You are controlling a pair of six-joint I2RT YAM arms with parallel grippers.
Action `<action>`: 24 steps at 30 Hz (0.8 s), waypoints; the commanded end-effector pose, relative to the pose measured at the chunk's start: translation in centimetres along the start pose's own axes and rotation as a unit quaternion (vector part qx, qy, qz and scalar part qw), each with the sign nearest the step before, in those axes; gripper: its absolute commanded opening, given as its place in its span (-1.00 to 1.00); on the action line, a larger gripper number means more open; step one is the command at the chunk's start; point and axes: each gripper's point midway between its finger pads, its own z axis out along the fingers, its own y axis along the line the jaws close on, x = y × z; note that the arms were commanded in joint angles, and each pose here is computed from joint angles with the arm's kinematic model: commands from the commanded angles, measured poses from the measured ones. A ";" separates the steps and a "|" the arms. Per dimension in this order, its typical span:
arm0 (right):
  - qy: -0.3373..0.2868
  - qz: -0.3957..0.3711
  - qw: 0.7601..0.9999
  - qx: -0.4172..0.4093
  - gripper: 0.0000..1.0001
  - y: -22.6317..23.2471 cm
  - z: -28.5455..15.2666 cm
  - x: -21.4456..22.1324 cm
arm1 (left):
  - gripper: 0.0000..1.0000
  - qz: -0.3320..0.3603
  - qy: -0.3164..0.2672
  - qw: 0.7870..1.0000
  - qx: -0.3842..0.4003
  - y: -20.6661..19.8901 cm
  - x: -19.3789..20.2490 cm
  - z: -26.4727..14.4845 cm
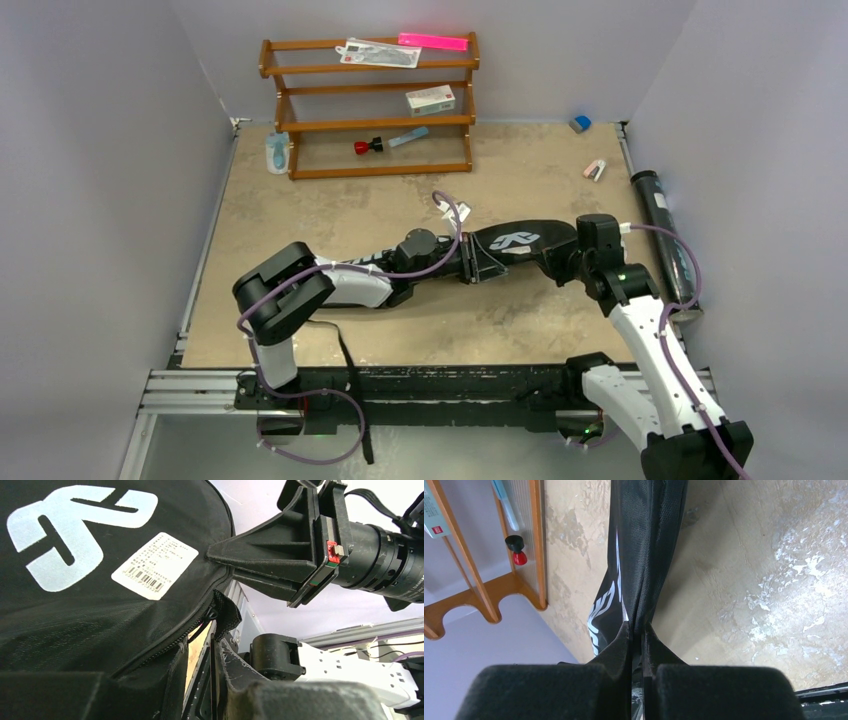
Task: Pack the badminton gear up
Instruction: Zip the racket bag at the center of the board.
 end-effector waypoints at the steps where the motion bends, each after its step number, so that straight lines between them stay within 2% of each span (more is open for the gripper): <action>1: 0.019 0.005 0.998 -0.052 -1.00 2.9 -1.4 0.5 | -0.60 -0.005 -0.034 0.999 0.032 -0.6 -2.1 -0.4; 6: 0.011 0.007 0.998 -0.054 -1.00 2.9 -1.1 0.2 | -0.61 -0.012 -0.048 0.997 0.061 -1.6 -2.8 -0.5; 13: 0.020 0.009 0.998 -0.052 -1.00 2.6 -0.9 0.6 | -0.83 -0.024 -0.061 0.995 0.069 -1.6 -3.3 -0.3; 19: 0.016 0.011 0.998 -0.057 -1.00 2.8 -1.2 0.4 | -1.00 -0.023 -0.063 0.997 0.049 -0.9 -3.5 -0.3; 22: 0.024 0.010 0.998 -0.054 -1.00 2.7 -1.3 0.7 | -1.00 -0.010 -0.063 0.997 0.037 -0.6 -3.6 -0.5; 24: 0.017 0.012 0.999 -0.044 -1.00 2.3 -1.5 0.5 | -1.00 0.000 -0.063 0.998 0.001 0.4 -3.9 -0.8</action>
